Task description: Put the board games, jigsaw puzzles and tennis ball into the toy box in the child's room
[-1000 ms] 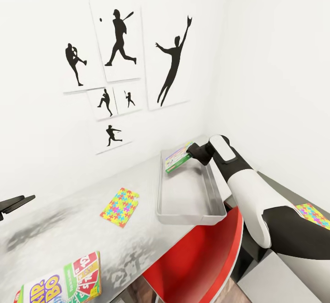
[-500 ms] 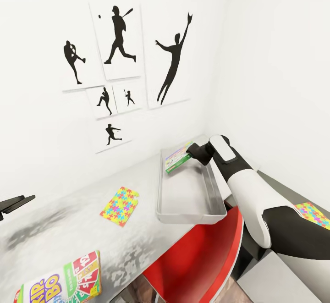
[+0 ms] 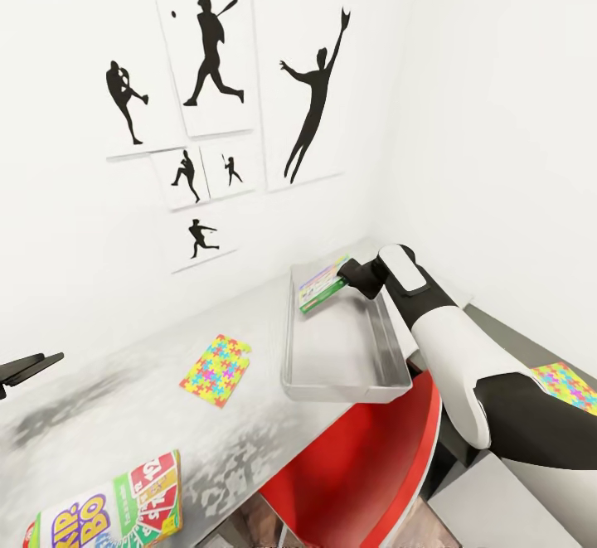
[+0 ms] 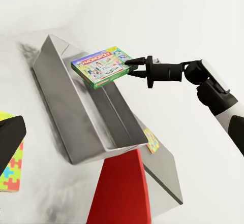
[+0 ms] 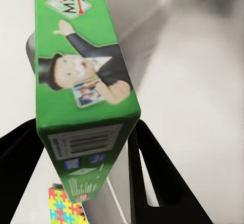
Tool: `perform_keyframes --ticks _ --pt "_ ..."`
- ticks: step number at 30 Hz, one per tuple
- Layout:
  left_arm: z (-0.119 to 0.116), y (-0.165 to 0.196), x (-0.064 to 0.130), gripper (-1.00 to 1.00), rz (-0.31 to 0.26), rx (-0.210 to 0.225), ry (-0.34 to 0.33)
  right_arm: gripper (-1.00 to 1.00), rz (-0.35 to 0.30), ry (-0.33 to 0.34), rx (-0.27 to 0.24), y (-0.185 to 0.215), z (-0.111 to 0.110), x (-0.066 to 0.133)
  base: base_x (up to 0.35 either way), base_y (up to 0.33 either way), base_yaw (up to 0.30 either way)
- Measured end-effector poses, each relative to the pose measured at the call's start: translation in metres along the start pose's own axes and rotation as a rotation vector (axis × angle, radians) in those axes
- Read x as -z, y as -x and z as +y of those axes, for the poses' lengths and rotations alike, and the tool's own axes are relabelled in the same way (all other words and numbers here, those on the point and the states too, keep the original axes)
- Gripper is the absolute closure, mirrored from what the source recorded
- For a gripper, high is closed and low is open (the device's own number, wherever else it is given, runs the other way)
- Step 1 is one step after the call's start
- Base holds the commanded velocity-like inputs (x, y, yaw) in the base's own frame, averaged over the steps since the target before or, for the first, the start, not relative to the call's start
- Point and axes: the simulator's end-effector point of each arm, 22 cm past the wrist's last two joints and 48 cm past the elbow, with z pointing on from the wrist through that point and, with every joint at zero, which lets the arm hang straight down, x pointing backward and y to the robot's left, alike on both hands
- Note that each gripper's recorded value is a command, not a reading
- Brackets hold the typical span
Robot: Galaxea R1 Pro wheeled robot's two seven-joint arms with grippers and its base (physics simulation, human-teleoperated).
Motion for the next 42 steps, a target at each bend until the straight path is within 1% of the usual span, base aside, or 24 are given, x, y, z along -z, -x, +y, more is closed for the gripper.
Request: perform_keyframes --ticks 6,42 --pt "0.0019 -0.001 -0.0005 -1.0 0.002 0.004 0.002 1.0 0.004 -0.003 -0.001 -0.0012 -0.0017 -0.0028 0.006 0.0 0.0" --pt "0.0019 -0.0011 -0.0005 -1.0 0.002 0.004 0.002 1.0 0.004 -0.003 -0.002 -0.0015 -0.0021 -0.003 0.038 0.0 0.0"
